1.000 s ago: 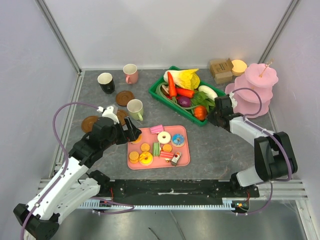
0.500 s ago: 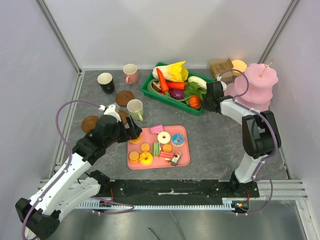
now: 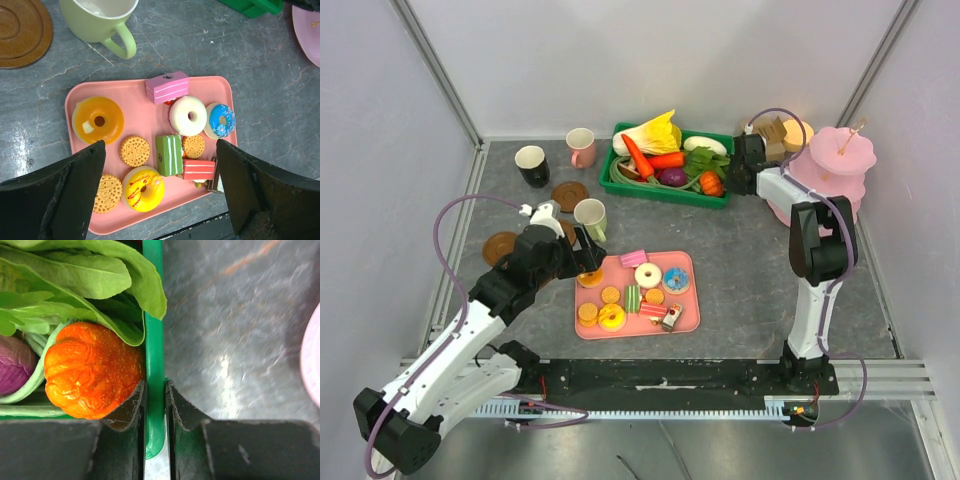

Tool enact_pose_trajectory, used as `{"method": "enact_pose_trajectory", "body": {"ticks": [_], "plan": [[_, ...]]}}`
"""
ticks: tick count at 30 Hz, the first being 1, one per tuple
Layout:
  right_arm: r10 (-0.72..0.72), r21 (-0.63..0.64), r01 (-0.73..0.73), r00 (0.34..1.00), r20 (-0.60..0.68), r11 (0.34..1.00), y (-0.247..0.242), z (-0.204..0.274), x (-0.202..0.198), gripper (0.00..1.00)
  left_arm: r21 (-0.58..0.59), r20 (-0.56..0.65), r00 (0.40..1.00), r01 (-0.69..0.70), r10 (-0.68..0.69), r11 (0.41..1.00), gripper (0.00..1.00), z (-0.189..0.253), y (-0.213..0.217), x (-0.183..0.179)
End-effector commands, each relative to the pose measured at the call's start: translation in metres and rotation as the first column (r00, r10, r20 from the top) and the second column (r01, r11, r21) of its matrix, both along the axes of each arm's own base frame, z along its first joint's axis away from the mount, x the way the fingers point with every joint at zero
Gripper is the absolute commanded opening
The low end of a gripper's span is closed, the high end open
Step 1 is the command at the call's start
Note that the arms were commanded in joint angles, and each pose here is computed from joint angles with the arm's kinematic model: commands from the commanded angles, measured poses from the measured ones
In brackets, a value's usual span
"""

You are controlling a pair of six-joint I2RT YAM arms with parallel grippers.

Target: Serve the afternoon tea

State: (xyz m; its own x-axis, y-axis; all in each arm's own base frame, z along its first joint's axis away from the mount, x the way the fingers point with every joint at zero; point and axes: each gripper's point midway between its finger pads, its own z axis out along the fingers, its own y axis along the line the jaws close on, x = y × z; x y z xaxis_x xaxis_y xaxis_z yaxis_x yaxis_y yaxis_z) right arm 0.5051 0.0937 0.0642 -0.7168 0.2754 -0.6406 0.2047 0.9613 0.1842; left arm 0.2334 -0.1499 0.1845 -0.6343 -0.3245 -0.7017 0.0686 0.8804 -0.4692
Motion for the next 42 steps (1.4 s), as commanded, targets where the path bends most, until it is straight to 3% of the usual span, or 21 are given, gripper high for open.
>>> {"method": "enact_pose_trajectory", "body": {"ticks": [1,6,11,15,25,27,35,38,42], "plan": [[0.044,-0.098,-0.040,0.998,0.039,0.994,-0.026,0.007,0.037,0.05,-0.003,0.087,0.996,0.002,-0.002,1.000,0.97,0.022,-0.003,0.014],[0.108,-0.122,-0.102,0.993,0.047,0.987,-0.039,0.007,0.071,0.07,0.004,0.088,0.996,0.006,-0.006,1.000,0.97,0.020,-0.004,0.017],[0.202,-0.063,-0.199,0.978,0.050,0.978,-0.030,0.000,0.084,0.21,0.004,0.098,0.995,0.010,-0.010,1.000,0.97,0.021,-0.005,0.018],[0.198,-0.092,-0.192,0.979,0.058,0.977,-0.036,0.006,0.085,0.47,-0.001,0.097,0.995,0.018,-0.017,1.000,0.97,0.022,-0.007,0.017],[0.220,-0.203,-0.192,0.967,0.128,0.960,-0.051,0.082,0.052,0.78,-0.057,0.109,0.993,0.054,-0.047,0.997,0.97,0.033,-0.010,0.004],[0.252,-0.200,-0.222,0.958,0.136,0.954,-0.047,0.096,0.030,0.98,-0.066,0.107,0.993,0.059,-0.052,0.996,0.97,0.035,-0.009,0.000],[0.248,-0.103,-0.232,0.951,0.186,0.967,-0.008,0.114,-0.054,0.98,-0.109,0.067,0.992,0.111,-0.104,0.988,0.98,0.029,-0.016,-0.017],[0.193,-0.105,-0.174,0.959,0.210,0.979,-0.005,0.123,-0.090,0.98,-0.091,0.042,0.995,0.093,-0.089,0.992,0.98,0.023,-0.010,-0.022],[0.151,-0.095,-0.137,0.977,0.154,0.986,-0.020,0.093,-0.143,0.98,-0.101,0.035,0.998,0.063,-0.060,0.993,0.98,0.019,-0.004,-0.026]]}}
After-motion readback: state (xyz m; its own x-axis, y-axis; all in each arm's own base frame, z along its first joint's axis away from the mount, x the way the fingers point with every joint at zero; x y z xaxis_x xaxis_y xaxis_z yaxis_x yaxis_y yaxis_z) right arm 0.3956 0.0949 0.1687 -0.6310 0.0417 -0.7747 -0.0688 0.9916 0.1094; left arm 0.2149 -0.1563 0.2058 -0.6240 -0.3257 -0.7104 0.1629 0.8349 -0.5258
